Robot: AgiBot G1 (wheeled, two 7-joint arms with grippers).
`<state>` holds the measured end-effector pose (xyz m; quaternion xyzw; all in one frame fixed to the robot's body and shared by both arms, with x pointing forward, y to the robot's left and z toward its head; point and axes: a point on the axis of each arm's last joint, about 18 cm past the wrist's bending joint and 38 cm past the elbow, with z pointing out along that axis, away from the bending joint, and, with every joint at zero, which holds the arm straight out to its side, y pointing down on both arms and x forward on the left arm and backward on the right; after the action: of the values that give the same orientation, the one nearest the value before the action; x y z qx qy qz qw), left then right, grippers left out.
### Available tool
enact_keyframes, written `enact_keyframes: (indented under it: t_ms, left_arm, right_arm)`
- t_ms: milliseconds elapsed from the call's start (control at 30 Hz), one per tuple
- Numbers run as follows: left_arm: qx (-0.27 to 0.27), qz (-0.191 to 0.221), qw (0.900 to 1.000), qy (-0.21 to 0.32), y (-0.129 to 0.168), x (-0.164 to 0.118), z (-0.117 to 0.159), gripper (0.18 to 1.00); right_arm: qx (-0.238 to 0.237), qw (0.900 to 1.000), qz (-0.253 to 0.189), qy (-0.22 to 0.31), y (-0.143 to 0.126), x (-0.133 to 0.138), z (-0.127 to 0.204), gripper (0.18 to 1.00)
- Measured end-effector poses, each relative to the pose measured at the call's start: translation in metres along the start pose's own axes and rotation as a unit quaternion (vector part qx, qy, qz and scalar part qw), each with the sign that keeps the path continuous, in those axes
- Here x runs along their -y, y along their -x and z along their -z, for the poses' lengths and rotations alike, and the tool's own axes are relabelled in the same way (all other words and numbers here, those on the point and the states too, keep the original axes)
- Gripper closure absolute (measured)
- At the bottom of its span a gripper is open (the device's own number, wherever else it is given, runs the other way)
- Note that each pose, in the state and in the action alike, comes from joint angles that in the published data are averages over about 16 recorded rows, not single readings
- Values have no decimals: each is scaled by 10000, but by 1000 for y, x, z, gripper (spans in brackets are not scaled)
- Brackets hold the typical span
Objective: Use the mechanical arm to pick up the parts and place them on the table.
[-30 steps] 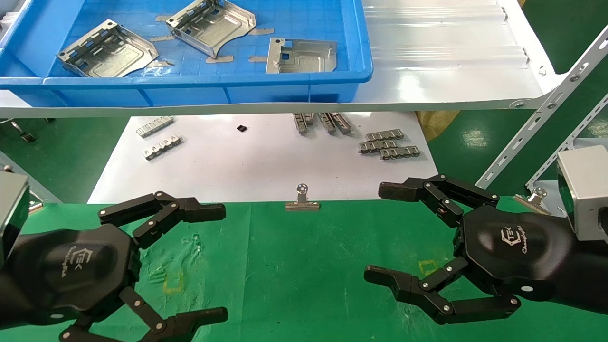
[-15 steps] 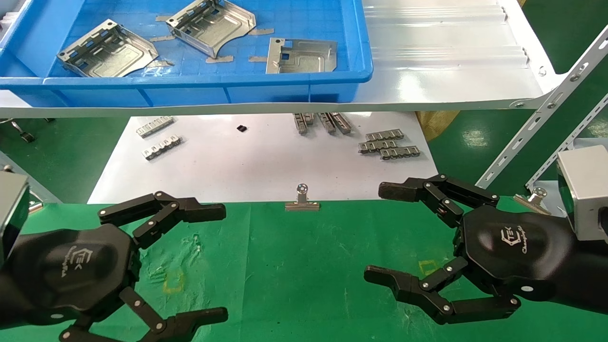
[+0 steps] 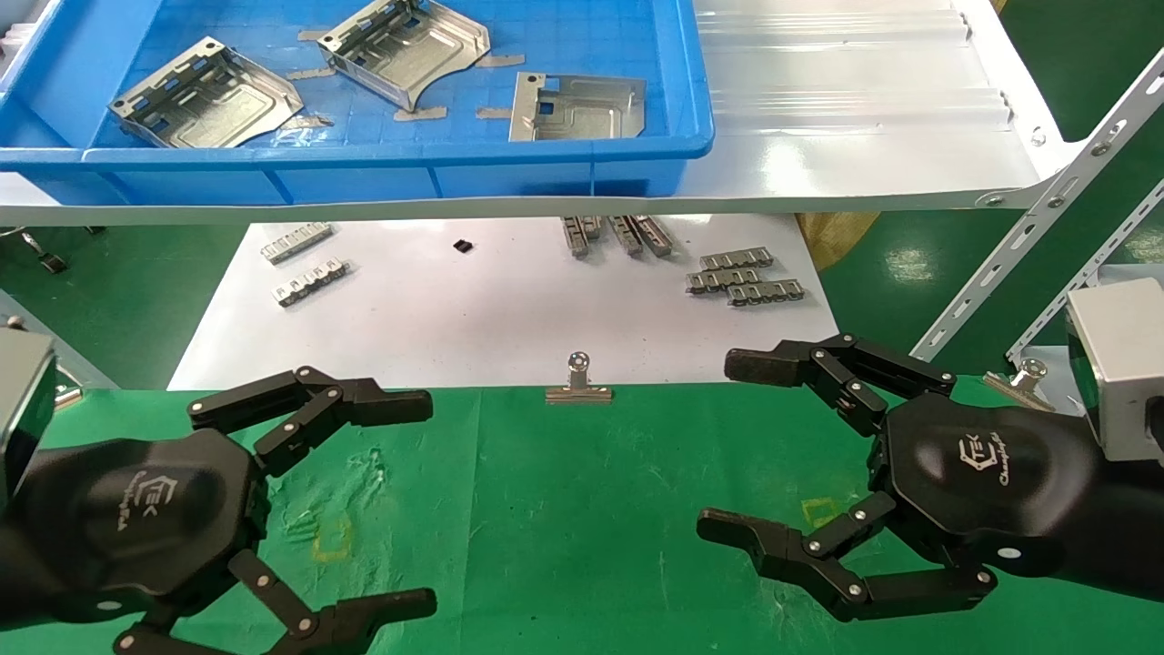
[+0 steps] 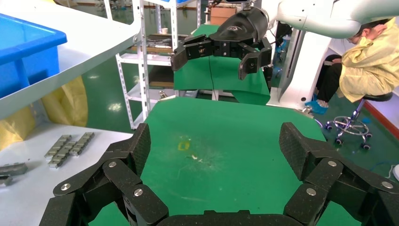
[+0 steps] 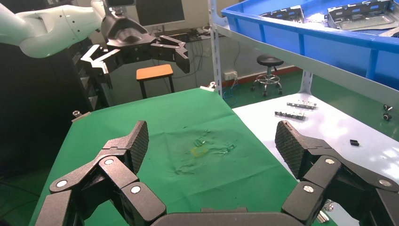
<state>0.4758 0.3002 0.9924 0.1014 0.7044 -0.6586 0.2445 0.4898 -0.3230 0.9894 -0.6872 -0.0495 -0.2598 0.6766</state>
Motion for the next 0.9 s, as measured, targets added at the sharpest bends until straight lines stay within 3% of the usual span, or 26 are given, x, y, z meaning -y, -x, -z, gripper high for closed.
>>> enact_keyframes:
  t_ms: [333,533,900]
  left_arm:
    - [0,0,10000,0,0,0,0,183]
    - [0,0,10000,0,0,0,0,183]
    - [-1,-2,10000,0,0,0,0,183]
  right_arm:
    - [0,10000,0,0,0,0,0,218]
    - [0,10000,0,0,0,0,0,283]
    - [0,10000,0,0,0,0,0,492]
